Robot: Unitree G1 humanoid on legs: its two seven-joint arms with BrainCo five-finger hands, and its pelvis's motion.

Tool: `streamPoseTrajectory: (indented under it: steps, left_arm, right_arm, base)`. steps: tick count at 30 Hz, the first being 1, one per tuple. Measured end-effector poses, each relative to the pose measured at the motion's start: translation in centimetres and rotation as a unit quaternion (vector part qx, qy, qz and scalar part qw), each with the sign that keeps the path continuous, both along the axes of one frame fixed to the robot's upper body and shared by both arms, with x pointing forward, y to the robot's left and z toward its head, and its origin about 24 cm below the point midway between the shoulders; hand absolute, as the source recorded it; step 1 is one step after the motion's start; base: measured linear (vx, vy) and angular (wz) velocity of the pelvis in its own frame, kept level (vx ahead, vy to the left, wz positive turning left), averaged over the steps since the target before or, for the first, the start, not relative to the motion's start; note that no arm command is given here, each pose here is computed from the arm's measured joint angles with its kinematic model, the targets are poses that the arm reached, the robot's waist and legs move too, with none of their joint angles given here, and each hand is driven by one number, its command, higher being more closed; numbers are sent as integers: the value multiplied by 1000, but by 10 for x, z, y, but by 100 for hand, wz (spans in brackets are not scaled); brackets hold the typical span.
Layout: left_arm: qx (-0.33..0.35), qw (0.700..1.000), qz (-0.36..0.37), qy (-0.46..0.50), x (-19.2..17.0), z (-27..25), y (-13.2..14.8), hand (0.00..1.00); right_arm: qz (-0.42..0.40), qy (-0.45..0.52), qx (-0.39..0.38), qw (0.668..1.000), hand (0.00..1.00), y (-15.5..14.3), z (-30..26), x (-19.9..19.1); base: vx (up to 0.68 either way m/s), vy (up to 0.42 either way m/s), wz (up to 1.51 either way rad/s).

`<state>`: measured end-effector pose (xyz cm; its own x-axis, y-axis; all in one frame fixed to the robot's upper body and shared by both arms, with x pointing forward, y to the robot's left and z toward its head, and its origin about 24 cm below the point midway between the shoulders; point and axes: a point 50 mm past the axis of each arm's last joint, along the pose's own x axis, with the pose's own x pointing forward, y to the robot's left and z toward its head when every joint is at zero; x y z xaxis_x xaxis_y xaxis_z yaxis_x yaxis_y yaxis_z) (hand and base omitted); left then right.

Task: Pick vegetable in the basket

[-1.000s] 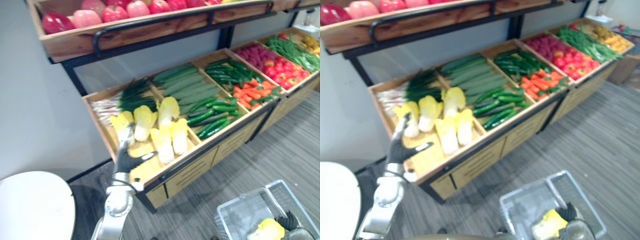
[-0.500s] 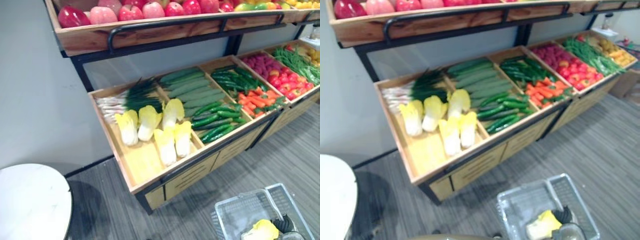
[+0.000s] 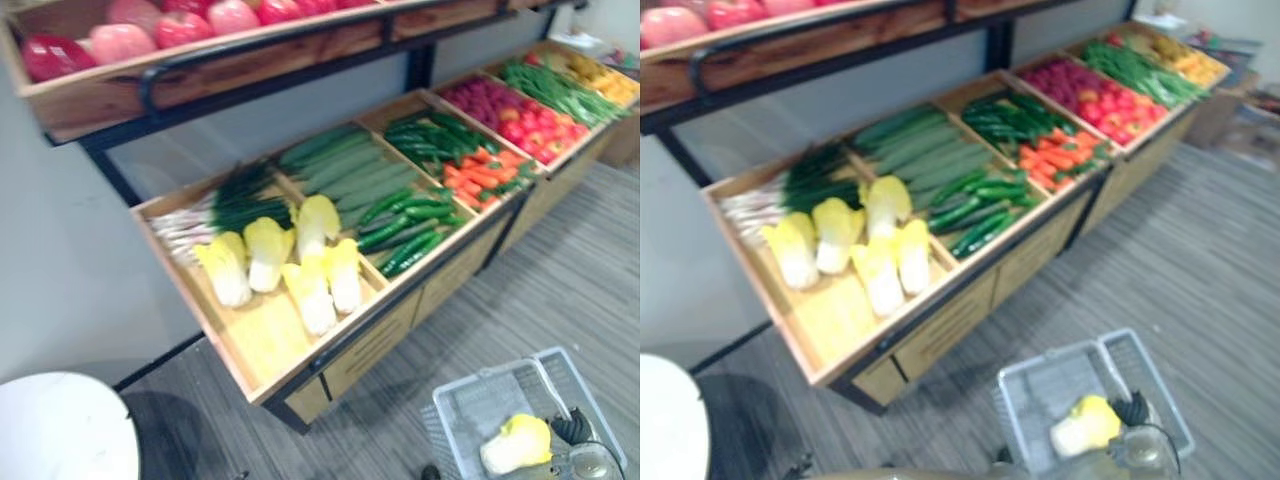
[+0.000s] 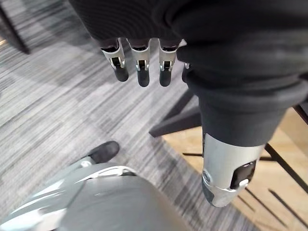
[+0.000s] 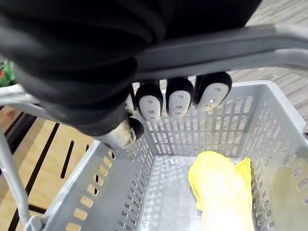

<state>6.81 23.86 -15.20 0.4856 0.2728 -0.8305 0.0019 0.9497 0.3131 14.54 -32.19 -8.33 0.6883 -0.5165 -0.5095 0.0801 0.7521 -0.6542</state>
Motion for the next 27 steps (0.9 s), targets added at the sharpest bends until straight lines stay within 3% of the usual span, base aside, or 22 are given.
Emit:
streamPoseTrajectory:
  steps: [7,11,17,20,27]
  left_arm:
    - [43,998,-18,-43,27,17,30,0]
    - [18,1000,-20,-11,11,7,18,0]
    - [-4,999,-45,-27,25,6,1,0]
    - [-24,997,-64,-42,36,4,-23,0]
    - [-10,996,-83,-41,40,4,-24,0]
  right_arm:
    - [45,-41,15,998,100,26,8,29]
    - [63,-54,16,996,100,33,12,38]
    - [100,-41,23,994,100,48,8,45]
    - [93,0,6,996,100,37,1,20]
    - [83,12,13,996,100,40,-5,2]
  base:
    - [12,28,-132]
    - [-93,72,-152]
    - [17,-135,-112]
    - [-19,-143,-22]
    - [-53,-25,21]
